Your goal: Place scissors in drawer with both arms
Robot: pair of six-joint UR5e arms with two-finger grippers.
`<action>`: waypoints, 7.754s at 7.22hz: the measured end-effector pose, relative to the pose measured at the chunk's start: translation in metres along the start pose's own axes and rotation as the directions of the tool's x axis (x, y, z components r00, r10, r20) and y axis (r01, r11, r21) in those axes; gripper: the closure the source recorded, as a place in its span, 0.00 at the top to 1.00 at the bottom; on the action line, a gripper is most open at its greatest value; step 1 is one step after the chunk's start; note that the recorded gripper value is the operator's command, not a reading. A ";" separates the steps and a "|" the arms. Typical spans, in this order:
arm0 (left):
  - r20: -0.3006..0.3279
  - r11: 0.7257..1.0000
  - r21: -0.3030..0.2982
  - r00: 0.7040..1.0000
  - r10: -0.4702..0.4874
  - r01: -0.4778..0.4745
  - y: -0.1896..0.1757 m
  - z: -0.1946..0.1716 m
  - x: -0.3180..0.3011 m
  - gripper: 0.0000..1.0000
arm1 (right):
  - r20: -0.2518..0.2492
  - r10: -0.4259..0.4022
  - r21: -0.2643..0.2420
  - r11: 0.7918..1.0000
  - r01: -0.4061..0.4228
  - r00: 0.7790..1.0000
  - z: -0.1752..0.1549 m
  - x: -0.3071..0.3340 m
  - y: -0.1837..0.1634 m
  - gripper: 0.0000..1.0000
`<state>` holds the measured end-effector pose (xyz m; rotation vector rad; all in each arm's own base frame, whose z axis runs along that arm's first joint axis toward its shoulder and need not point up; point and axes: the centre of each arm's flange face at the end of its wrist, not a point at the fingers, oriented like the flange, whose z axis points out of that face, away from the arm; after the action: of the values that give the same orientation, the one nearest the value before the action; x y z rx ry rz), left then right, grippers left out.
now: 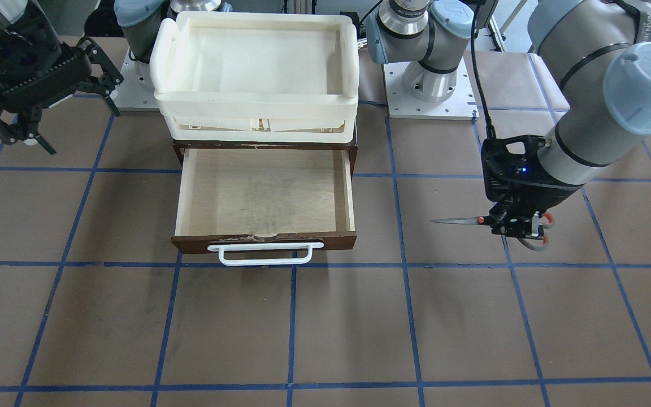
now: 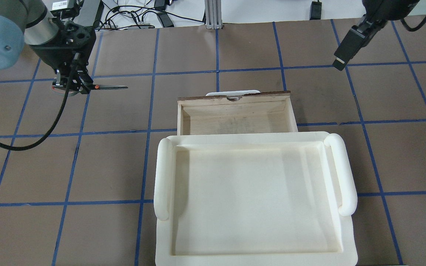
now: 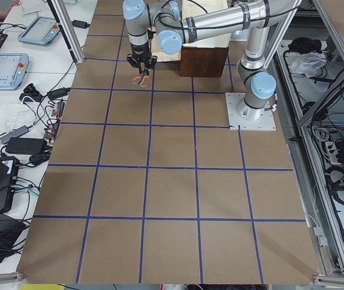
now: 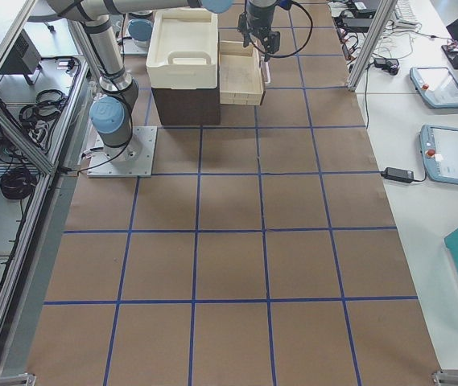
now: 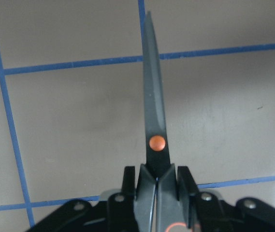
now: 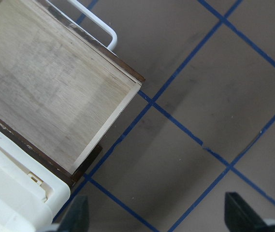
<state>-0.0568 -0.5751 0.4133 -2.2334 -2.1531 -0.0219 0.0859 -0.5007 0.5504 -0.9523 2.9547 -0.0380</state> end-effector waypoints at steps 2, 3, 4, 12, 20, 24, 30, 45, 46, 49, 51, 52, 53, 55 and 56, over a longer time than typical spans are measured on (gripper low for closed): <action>-0.002 0.997 0.011 0.997 -0.082 0.082 -0.066 0.000 0.009 0.00 | -0.016 0.343 -0.006 0.939 -0.343 0.939 -0.005 -0.015 0.021 1.00; -0.005 0.996 0.029 0.996 -0.087 0.088 -0.100 0.001 0.015 0.00 | -0.016 0.477 -0.006 0.879 -0.477 0.879 -0.004 -0.024 0.024 1.00; -0.011 0.993 0.042 0.993 -0.113 0.114 -0.134 0.003 0.023 0.00 | -0.016 0.545 -0.011 0.838 -0.545 0.838 -0.002 -0.038 0.022 1.00; -0.060 0.983 0.024 0.982 -0.181 0.182 -0.297 0.055 0.076 0.00 | -0.017 0.592 -0.030 0.805 -0.593 0.805 0.006 -0.072 0.011 1.00; -0.067 0.984 0.014 0.982 -0.174 0.175 -0.331 0.101 0.073 0.00 | -0.018 0.588 -0.039 0.808 -0.588 0.809 0.011 -0.074 0.010 1.00; -0.086 0.987 -0.005 0.983 -0.161 0.161 -0.335 0.117 0.079 0.55 | -0.019 0.587 -0.033 0.809 -0.587 0.810 0.010 -0.073 0.010 1.00; 0.006 0.985 0.060 0.986 -0.164 0.164 -0.333 0.073 0.077 0.56 | -0.014 0.573 0.004 0.820 -0.573 0.820 0.008 -0.069 0.005 1.00; 0.010 -0.008 0.063 -0.008 -1.000 0.998 -0.067 -0.114 0.103 1.00 | -0.005 0.579 0.001 0.815 -0.579 0.815 0.010 -0.069 0.005 1.00; -0.005 -0.025 0.063 -0.025 -1.000 0.998 -0.061 -0.114 0.101 1.00 | -0.005 0.580 -0.002 0.815 -0.580 0.815 0.011 -0.069 0.005 1.00; -0.049 -0.055 0.058 -0.053 -0.997 0.997 -0.056 -0.108 0.096 1.00 | -0.013 0.591 -0.029 0.806 -0.591 0.807 0.024 -0.065 0.007 1.00; -0.048 -0.055 0.057 -0.052 -0.998 0.997 -0.055 -0.106 0.097 1.00 | -0.018 0.590 -0.038 0.806 -0.590 0.807 0.029 -0.062 0.009 1.00; -0.046 -0.054 0.058 -0.052 -0.998 0.997 -0.054 -0.107 0.099 1.00 | -0.029 0.590 -0.035 0.806 -0.591 0.807 0.028 -0.061 0.009 1.00; -0.040 -0.054 0.057 -0.052 -0.998 0.997 -0.054 -0.107 0.099 1.00 | -0.041 0.593 -0.015 0.804 -0.594 0.804 0.022 -0.060 0.010 1.00; 0.004 -0.055 0.055 -0.056 -0.998 0.997 -0.050 -0.107 0.100 1.00 | -0.043 0.596 0.038 0.803 -0.595 0.802 0.005 -0.061 0.007 1.00; 0.012 -0.059 0.058 -0.060 -0.998 0.997 -0.049 -0.108 0.100 1.00 | -0.039 0.598 0.050 0.801 -0.596 0.801 0.001 -0.060 0.005 1.00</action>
<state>-0.0998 -0.4775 0.5254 0.0362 -3.1376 0.0304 0.1323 -0.4617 0.5508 0.0284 3.1364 -0.0962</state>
